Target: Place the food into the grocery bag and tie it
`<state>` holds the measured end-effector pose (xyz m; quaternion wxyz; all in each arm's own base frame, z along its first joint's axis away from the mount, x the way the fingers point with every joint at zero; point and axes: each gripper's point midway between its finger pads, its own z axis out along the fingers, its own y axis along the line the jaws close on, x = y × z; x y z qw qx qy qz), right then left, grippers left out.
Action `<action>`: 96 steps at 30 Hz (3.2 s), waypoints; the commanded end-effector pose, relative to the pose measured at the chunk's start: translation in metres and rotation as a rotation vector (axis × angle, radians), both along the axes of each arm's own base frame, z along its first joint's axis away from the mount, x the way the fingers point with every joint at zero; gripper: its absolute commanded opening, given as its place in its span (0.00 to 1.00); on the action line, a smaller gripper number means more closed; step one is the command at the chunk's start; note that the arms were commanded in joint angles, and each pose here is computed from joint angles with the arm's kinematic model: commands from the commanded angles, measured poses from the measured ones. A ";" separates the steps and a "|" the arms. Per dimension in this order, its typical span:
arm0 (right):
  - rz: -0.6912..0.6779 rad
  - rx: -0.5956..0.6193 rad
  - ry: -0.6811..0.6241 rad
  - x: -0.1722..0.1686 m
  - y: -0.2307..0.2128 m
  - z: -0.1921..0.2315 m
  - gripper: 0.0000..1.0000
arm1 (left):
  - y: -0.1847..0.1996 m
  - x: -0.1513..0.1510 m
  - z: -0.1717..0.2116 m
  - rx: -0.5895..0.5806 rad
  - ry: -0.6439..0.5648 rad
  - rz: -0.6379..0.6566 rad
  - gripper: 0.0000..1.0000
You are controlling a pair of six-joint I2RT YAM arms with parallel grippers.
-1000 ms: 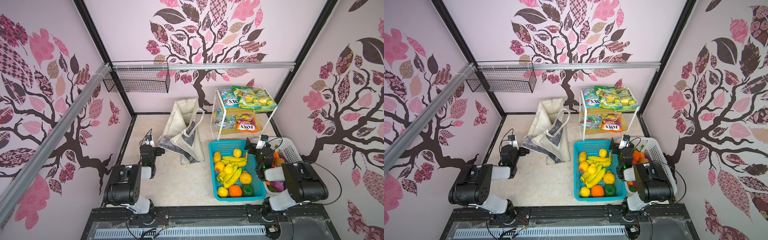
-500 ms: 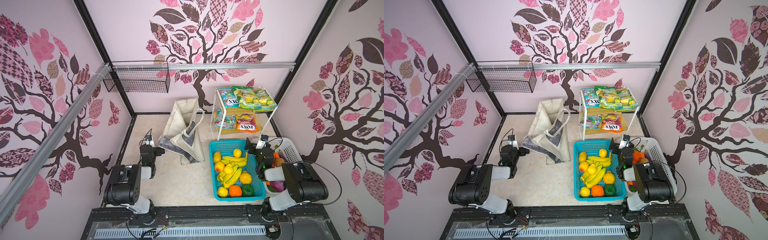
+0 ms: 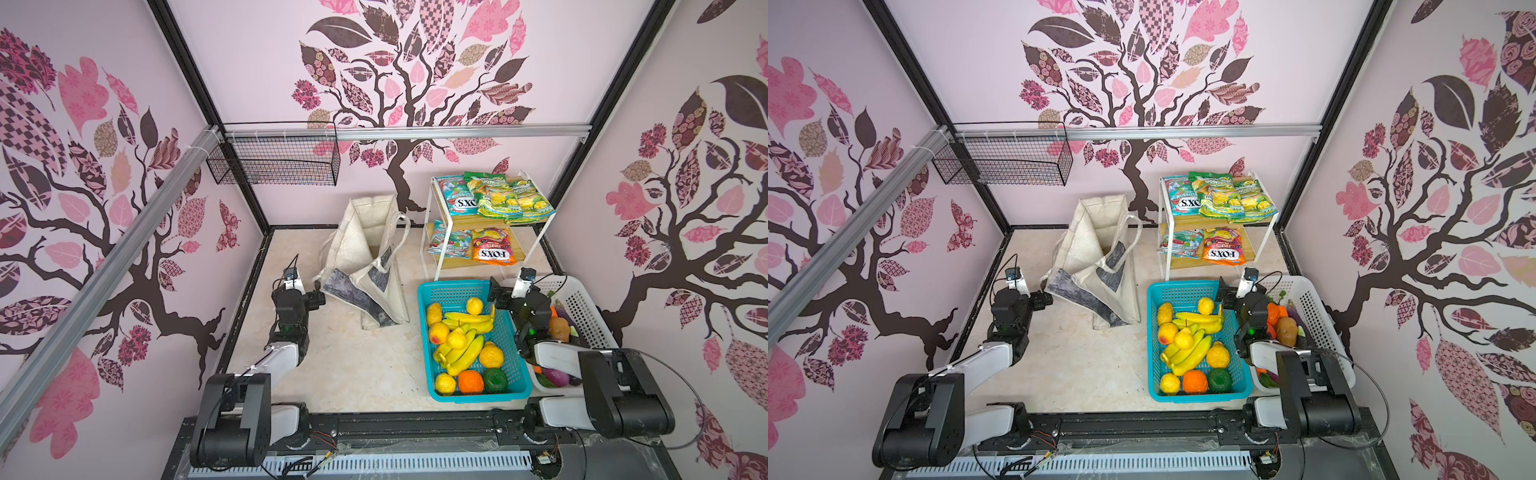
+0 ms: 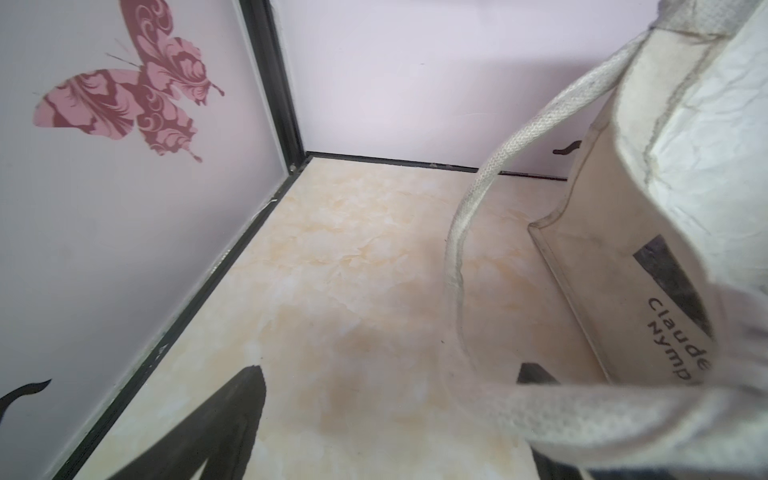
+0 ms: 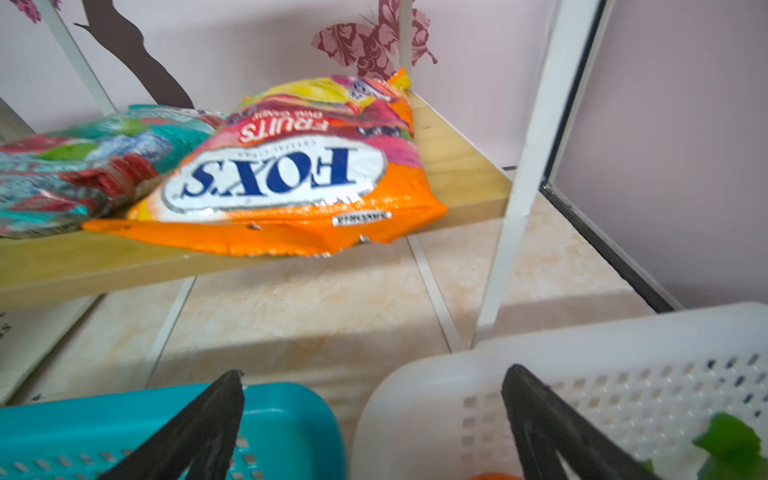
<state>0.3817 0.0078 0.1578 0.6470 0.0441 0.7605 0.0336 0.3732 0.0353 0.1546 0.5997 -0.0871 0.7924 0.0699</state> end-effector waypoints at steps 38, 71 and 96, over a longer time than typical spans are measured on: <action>0.406 0.476 0.089 -0.076 0.077 0.091 1.00 | -0.065 -0.080 0.157 -0.727 -0.144 -0.273 0.98; 0.746 0.511 0.272 -0.094 0.183 0.130 1.00 | -0.214 0.042 0.104 0.377 0.714 -0.343 0.13; 0.771 0.570 0.411 -0.104 0.247 0.106 0.95 | -0.256 -0.095 0.106 0.189 0.797 -0.578 0.41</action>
